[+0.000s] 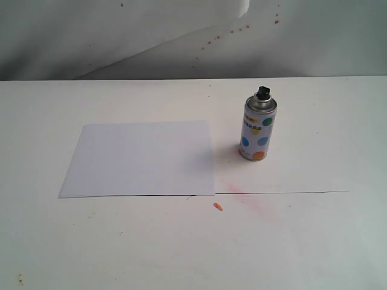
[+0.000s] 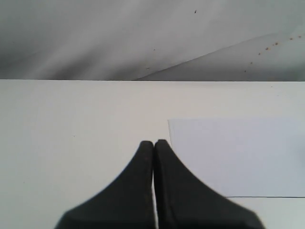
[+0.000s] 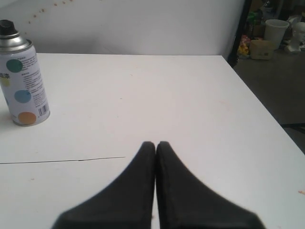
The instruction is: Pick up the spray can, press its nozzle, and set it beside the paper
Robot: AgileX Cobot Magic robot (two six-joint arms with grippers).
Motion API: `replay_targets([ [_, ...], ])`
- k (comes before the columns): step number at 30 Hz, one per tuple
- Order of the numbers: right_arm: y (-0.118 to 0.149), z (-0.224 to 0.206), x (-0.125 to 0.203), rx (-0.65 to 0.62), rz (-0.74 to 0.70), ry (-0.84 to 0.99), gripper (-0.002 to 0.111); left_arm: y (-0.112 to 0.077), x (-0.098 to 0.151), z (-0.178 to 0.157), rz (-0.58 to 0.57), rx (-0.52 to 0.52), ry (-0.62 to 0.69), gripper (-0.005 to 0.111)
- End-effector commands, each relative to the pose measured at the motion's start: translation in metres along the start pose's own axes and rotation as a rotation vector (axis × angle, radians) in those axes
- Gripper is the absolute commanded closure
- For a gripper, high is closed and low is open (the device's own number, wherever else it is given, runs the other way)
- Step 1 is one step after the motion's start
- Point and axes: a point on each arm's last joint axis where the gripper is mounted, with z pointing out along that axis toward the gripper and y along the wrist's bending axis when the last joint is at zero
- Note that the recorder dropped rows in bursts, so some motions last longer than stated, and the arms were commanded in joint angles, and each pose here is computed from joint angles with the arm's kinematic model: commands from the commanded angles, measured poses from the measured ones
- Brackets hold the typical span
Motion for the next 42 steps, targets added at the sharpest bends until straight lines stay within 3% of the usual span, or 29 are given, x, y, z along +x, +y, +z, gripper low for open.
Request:
replay_targets([
  [1, -0.001, 0.0, 0.001, 0.009, -0.004, -0.001, 0.108, 0.0, 0.017, 0.003, 0.023, 0.026, -0.032, 0.107],
  [14, -0.001, 0.0, 0.001, 0.009, -0.004, -0.001, 0.108, 0.001, 0.065, 0.011, 0.015, 0.029, 0.019, 0.107],
  [42, -0.001, 0.0, 0.001, 0.009, -0.004, -0.001, 0.108, 0.002, 0.063, 0.009, 0.018, 0.022, -0.017, 0.107],
])
